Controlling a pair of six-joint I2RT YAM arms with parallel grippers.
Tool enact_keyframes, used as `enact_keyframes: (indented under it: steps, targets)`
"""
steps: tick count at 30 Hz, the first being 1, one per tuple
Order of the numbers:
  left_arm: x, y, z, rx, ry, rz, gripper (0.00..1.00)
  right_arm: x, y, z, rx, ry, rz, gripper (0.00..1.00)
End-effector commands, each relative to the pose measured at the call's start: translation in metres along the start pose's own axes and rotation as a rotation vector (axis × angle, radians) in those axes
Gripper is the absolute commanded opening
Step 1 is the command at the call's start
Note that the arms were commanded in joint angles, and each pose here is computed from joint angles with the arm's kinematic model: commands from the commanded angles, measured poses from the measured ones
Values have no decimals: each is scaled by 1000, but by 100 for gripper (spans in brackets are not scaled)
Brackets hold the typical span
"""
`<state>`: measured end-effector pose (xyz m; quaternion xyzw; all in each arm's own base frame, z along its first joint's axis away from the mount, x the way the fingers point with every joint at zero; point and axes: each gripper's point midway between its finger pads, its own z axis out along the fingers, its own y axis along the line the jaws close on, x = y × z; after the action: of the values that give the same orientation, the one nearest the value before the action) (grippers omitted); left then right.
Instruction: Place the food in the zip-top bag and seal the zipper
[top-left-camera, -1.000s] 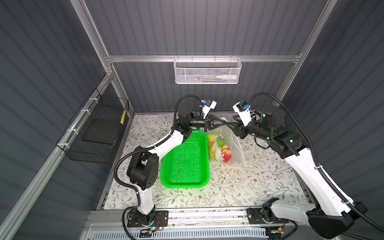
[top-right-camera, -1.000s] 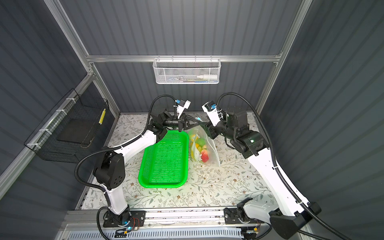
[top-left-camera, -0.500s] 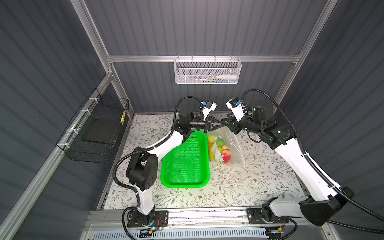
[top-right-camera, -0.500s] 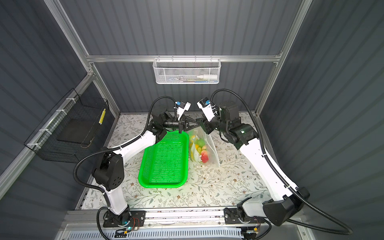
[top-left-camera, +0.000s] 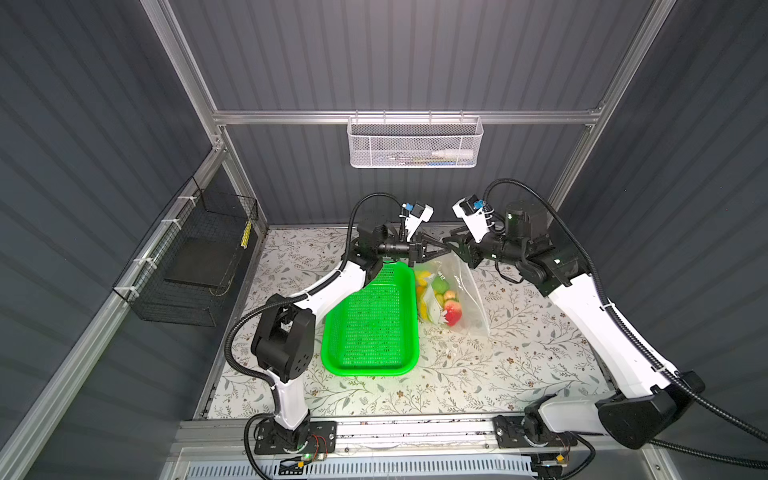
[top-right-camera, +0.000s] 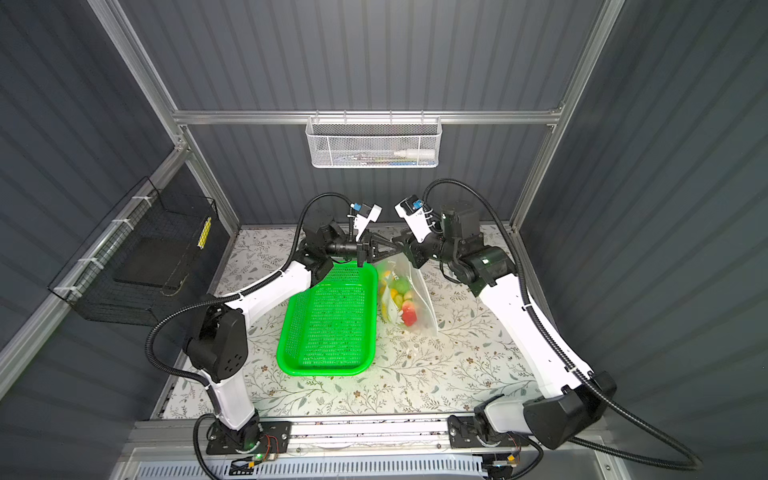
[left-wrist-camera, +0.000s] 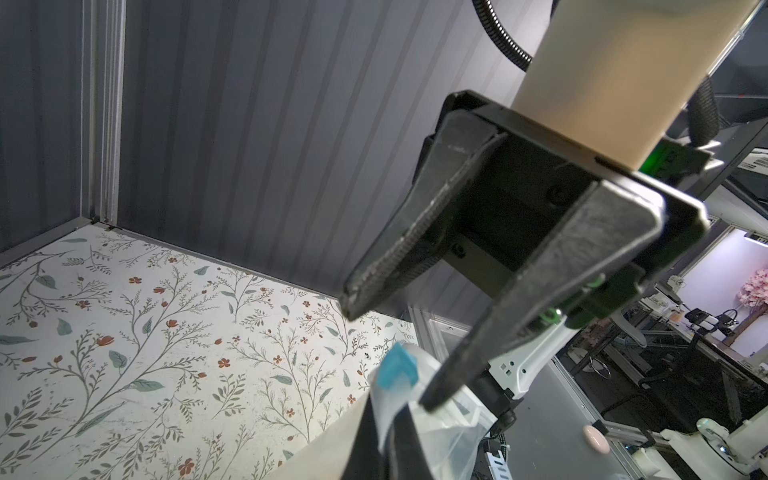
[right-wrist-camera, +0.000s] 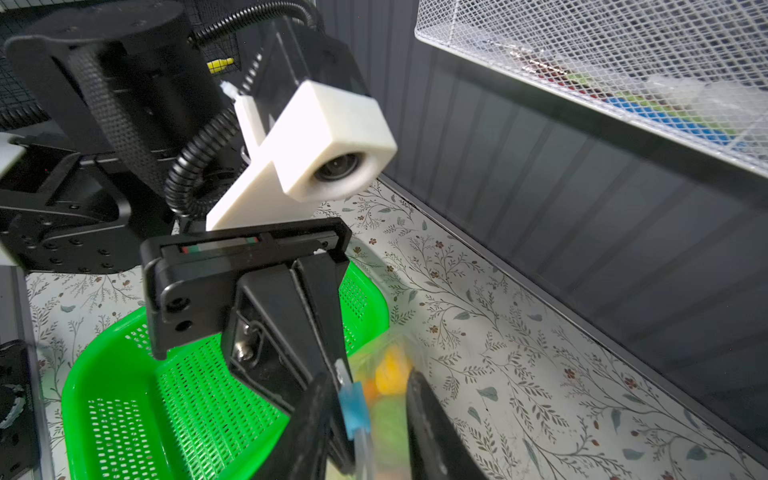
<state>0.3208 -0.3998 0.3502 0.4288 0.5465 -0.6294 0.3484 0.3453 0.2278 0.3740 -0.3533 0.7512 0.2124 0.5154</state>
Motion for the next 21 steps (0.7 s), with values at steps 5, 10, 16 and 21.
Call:
enact_keyframes:
  steps: [5,10,16,21]
  targets:
    - [-10,-19,0,29,-1,49,0,5,7,4,-53,6,17,24]
    - [-11,-19,0,23,-4,56,0,9,6,3,-51,14,23,15]
    - [-11,-22,-1,35,0,67,0,12,2,3,-39,18,23,31]
    - [-9,-25,-1,48,8,63,0,13,-2,5,-40,17,33,27]
